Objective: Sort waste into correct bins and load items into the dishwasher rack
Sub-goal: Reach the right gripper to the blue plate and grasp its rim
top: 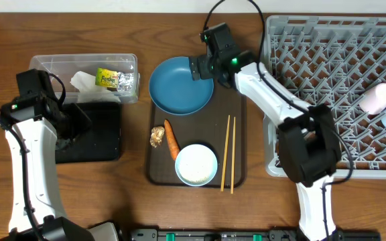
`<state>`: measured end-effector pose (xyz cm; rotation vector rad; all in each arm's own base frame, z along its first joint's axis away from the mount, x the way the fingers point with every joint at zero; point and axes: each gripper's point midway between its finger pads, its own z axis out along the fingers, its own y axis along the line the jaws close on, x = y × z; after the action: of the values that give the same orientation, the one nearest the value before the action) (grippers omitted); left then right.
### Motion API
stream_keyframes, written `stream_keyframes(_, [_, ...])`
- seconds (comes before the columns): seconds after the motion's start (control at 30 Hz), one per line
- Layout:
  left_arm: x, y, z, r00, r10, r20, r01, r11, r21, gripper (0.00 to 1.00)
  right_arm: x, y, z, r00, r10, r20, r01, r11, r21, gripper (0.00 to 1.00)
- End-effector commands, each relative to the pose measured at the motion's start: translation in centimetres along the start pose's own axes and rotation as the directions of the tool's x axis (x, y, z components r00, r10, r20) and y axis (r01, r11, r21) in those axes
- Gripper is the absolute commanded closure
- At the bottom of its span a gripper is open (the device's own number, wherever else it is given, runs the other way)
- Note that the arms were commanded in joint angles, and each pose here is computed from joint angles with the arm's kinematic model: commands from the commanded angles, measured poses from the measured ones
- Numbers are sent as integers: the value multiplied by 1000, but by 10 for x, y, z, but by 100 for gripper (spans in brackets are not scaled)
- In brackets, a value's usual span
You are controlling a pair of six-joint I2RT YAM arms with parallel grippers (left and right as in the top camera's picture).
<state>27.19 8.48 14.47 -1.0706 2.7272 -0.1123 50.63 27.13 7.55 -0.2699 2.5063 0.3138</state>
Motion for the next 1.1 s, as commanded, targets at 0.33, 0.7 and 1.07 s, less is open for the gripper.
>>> stream_keyframes(0.33, [-2,1,-2,1000,3,5,-3,1000,-4,53,64,11,39,984,16,-180,-13,1000,15,40])
stream_keyframes(0.7, [-1,1,-2,1000,3,4,-3,1000,-1,53,71,0,37,976,27,-215,-18,999,44,92])
stream_keyframes(1.07, [-1,1,-2,1000,3,4,-3,1000,-1,53,29,-21,4,991,61,-122,-55,997,50,99])
